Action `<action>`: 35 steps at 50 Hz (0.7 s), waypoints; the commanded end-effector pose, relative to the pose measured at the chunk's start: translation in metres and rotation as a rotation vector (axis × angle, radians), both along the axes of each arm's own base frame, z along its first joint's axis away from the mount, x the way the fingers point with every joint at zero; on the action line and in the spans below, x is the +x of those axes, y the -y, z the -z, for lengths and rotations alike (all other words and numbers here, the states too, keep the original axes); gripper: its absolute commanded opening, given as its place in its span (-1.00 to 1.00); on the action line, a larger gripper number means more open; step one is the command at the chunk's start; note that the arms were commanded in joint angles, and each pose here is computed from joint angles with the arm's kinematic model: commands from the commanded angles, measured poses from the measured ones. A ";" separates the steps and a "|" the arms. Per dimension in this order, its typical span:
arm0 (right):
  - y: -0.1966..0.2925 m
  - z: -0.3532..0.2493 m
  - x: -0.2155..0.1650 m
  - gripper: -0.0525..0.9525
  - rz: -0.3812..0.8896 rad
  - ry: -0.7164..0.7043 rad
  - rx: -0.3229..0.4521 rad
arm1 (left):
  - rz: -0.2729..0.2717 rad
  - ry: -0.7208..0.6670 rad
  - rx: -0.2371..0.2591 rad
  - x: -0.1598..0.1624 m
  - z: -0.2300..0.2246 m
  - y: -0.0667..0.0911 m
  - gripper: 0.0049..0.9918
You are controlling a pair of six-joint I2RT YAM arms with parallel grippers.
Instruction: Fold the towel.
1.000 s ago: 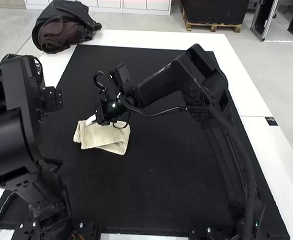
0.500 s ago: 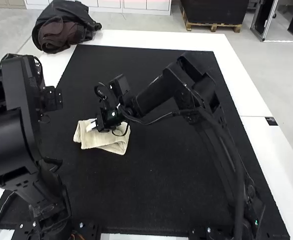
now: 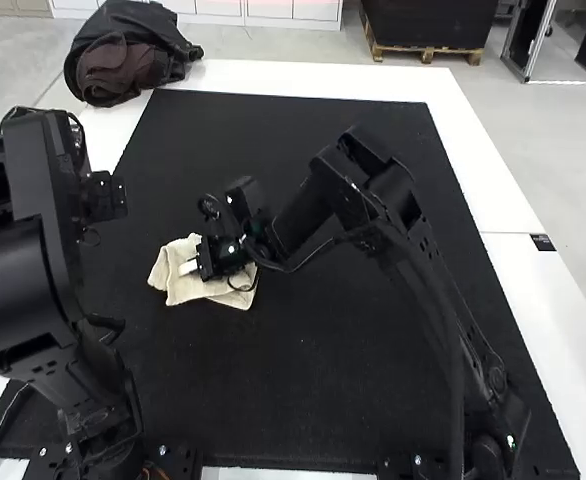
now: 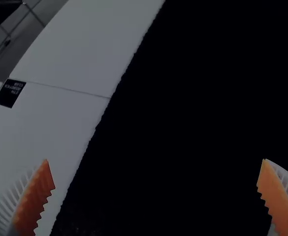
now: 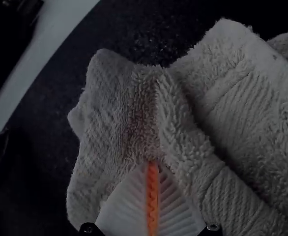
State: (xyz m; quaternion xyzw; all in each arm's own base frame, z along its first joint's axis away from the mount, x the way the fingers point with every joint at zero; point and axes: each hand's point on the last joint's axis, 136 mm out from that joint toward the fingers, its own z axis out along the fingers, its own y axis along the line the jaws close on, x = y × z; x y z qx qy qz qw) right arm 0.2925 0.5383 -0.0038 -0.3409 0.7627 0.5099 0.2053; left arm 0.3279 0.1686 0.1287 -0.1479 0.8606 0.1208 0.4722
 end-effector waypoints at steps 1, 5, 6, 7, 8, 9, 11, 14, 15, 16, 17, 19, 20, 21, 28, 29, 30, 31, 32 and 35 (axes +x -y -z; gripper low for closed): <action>0.007 0.015 0.002 -0.94 0.030 -0.004 -0.026 | 0.010 0.039 -0.001 0.002 -0.010 0.002 0.96; 0.005 0.004 0.005 -0.94 0.041 -0.003 -0.005 | 0.009 0.036 -0.003 0.001 -0.009 0.003 0.96; 0.004 -0.003 0.008 -0.94 0.047 -0.002 0.008 | 0.011 0.038 -0.003 0.002 -0.010 0.003 0.96; 0.003 -0.010 0.010 -0.94 0.051 0.003 0.019 | 0.010 0.038 -0.002 0.001 -0.010 0.002 0.96; 0.002 -0.018 0.010 -0.94 0.052 0.008 0.030 | 0.010 0.039 -0.001 0.002 -0.011 0.002 0.96; 0.002 -0.024 0.011 -0.94 0.054 0.009 0.038 | 0.011 0.038 -0.003 0.002 -0.010 0.003 0.96; 0.002 -0.039 0.014 -0.94 0.062 0.014 0.057 | 0.010 0.038 -0.002 0.002 -0.010 0.002 0.96; 0.003 -0.060 0.020 -0.94 0.078 0.011 0.084 | 0.011 0.040 -0.002 0.002 -0.011 0.002 0.96; 0.003 -0.070 0.022 -0.94 0.084 0.014 0.098 | 0.011 0.040 -0.002 0.002 -0.011 0.002 0.96; 0.004 -0.078 0.023 -0.94 0.087 0.017 0.107 | 0.011 0.038 -0.003 0.002 -0.011 0.002 0.96; 0.004 -0.087 0.024 -0.94 0.089 0.023 0.120 | 0.011 0.038 -0.003 0.002 -0.011 0.002 0.96; 0.005 -0.107 0.026 -0.94 0.097 0.030 0.145 | 0.011 0.036 -0.004 0.002 -0.011 0.003 0.96; 0.006 -0.115 0.028 -0.94 0.101 0.034 0.157 | 0.011 0.033 -0.006 0.001 -0.010 0.003 0.96; 0.007 -0.121 0.029 -0.94 0.103 0.037 0.164 | 0.012 0.033 -0.006 0.002 -0.011 0.003 0.96; 0.017 -0.176 0.037 -0.94 0.128 0.073 0.225 | 0.011 0.040 -0.004 0.003 -0.015 0.002 0.96; 0.018 -0.183 0.038 -0.94 0.132 0.077 0.231 | 0.013 0.042 -0.003 0.004 -0.015 0.002 0.96; 0.020 -0.187 0.039 -0.94 0.135 0.078 0.232 | 0.012 0.045 -0.003 0.004 -0.017 0.002 0.96; 0.023 -0.193 0.041 -0.94 0.139 0.082 0.237 | 0.015 0.047 -0.003 0.005 -0.018 0.003 0.96; 0.026 -0.202 0.043 -0.94 0.145 0.088 0.245 | 0.018 0.048 -0.002 0.006 -0.019 0.003 0.96; 0.035 -0.222 0.047 -0.94 0.162 0.101 0.260 | 0.028 0.048 -0.004 0.009 -0.022 0.007 0.96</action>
